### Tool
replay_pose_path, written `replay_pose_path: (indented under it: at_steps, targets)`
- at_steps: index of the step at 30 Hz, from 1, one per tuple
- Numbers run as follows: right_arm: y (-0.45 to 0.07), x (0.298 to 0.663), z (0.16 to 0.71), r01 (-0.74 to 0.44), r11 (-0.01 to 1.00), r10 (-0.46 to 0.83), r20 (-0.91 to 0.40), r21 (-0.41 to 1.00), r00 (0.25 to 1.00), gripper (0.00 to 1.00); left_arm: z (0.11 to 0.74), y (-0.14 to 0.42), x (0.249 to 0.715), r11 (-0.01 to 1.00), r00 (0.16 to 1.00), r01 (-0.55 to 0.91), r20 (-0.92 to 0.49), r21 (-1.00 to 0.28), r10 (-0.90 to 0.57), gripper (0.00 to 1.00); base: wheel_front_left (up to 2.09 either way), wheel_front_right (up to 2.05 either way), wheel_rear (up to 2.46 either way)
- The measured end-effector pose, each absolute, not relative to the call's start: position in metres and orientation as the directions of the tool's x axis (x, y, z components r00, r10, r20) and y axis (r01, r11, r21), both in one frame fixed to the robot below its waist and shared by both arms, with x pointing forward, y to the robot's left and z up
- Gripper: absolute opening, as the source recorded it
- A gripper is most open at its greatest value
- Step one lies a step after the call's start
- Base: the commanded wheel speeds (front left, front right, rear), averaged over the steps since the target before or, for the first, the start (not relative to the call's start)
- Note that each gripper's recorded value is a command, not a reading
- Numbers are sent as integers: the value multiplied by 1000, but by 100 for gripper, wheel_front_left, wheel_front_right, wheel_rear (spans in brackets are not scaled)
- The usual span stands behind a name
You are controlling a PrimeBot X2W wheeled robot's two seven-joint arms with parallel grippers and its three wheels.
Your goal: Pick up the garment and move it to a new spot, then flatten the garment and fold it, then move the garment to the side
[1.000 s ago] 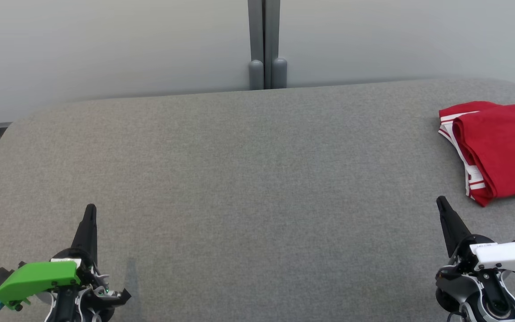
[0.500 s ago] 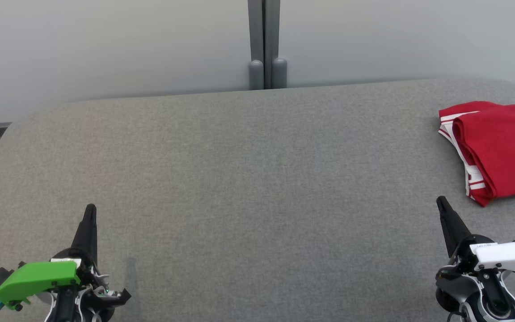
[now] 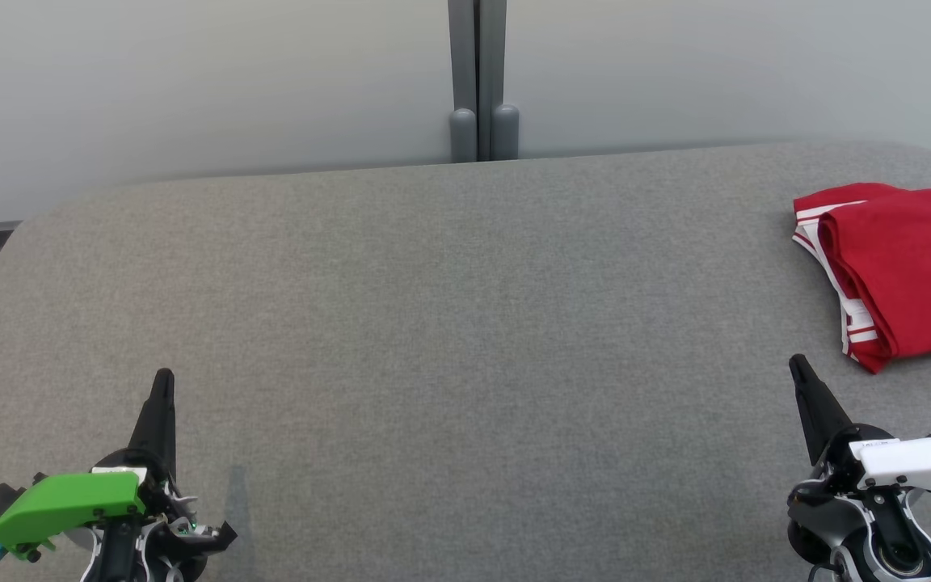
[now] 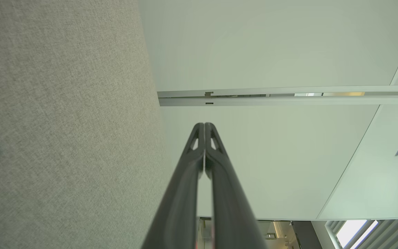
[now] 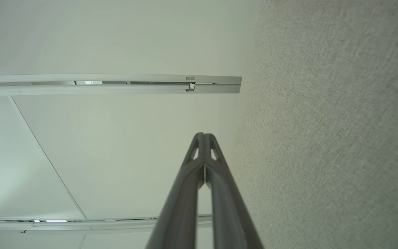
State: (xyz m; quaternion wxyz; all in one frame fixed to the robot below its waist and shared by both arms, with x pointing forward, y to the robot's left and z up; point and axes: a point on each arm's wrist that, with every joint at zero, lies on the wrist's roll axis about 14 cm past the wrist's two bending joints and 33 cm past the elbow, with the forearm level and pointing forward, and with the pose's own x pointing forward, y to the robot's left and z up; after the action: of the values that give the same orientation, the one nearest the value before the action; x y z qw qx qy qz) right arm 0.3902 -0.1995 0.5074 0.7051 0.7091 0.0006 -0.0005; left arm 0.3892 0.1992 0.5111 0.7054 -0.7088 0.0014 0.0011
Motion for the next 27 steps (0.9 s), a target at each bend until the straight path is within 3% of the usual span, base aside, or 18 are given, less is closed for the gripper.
replay_pose_path:
  at_steps: [27]
  targets:
    - [-200,390,507,1,-6,0,-1,1000,1000,0,511,199,389,-5,1000,-4,-4,-1000,0,0,0,0,0]
